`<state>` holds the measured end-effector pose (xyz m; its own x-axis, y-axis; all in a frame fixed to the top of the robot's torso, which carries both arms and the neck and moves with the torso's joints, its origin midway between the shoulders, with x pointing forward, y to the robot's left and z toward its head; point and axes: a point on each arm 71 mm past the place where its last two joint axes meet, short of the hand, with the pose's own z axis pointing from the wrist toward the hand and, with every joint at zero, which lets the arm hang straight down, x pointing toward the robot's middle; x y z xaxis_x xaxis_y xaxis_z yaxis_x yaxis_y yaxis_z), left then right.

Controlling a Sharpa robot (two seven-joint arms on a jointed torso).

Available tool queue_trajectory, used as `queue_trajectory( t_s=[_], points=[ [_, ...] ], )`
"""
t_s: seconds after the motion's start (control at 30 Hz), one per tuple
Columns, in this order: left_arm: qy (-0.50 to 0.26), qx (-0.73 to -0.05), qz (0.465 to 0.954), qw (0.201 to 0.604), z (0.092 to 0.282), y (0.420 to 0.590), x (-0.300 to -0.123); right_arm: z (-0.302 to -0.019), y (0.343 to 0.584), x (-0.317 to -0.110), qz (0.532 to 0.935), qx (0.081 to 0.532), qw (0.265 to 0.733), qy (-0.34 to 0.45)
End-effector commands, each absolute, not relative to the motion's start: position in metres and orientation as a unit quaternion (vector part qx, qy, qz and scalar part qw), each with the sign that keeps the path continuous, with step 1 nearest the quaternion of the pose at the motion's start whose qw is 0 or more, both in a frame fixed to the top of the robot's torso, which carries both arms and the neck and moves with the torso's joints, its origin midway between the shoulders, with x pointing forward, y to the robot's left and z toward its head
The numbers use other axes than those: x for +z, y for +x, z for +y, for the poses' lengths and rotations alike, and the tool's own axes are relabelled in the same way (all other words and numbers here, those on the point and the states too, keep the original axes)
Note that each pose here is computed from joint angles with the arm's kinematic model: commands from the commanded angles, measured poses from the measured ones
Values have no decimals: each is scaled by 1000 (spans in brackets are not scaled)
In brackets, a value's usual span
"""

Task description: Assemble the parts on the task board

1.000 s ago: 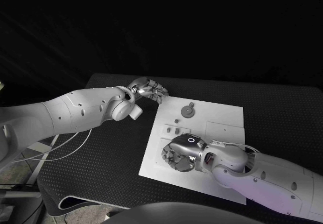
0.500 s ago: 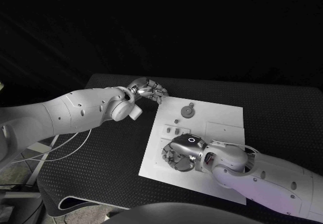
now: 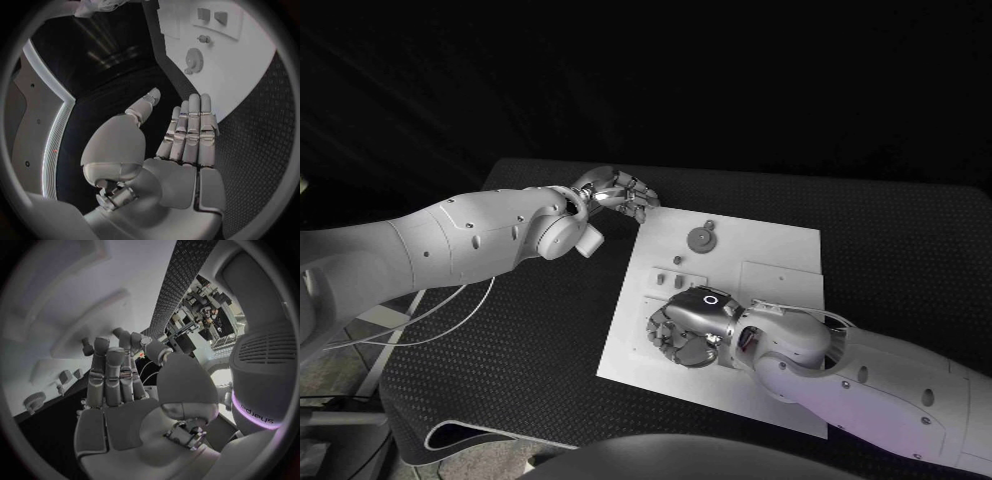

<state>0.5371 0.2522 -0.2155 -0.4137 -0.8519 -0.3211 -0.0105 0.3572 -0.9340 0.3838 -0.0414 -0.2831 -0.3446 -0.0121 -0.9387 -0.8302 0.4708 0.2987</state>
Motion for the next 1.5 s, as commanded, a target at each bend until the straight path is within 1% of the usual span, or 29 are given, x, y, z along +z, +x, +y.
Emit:
queue_trajectory(
  t_s=[0.03, 0.3, 0.83, 1.17, 1.5],
  points=[
    [-307, -482, 694, 438, 250, 537, -214, -56, 394, -291, 725, 370, 498, -299],
    [-308, -482, 694, 438, 251, 537, -215, -58, 397, -290, 722, 357, 514, -295],
    [-308, -482, 694, 438, 251, 537, -215, -62, 399, -289, 721, 360, 522, -279],
    [-308, -481, 695, 437, 251, 536, -215, -63, 400, -290, 726, 361, 520, -269],
    [-308, -481, 695, 437, 252, 536, -215, -67, 401, -294, 742, 347, 504, -275]
  ],
)
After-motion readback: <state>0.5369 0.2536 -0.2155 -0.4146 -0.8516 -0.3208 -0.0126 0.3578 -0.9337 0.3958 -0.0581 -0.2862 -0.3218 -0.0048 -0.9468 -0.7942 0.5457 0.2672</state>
